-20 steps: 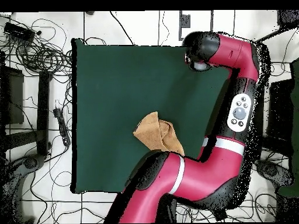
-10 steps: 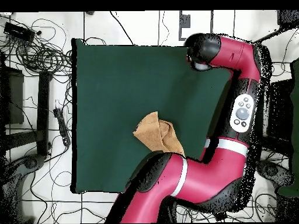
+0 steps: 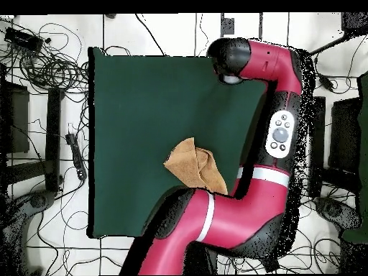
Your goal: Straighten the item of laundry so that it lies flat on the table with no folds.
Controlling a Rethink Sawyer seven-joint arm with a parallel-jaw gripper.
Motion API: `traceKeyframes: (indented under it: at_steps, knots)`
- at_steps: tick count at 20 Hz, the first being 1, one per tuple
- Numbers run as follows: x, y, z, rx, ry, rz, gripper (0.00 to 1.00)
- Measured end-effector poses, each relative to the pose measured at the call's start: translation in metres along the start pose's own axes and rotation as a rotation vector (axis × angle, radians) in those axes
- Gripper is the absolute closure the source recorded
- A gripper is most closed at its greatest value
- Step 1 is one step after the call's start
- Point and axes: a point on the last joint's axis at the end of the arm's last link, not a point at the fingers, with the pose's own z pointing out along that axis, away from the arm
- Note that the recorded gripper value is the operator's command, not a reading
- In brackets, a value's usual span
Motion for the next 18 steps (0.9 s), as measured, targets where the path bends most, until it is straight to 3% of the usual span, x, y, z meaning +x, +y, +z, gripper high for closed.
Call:
traceKeyframes:
  at_steps: [8,18]
  knots:
    - [-0.002,0.042,-0.004,-0.006,-0.006,-0.046,0.00]
    - [-0.004,0.056,-0.012,-0.015,-0.012,-0.058,0.00]
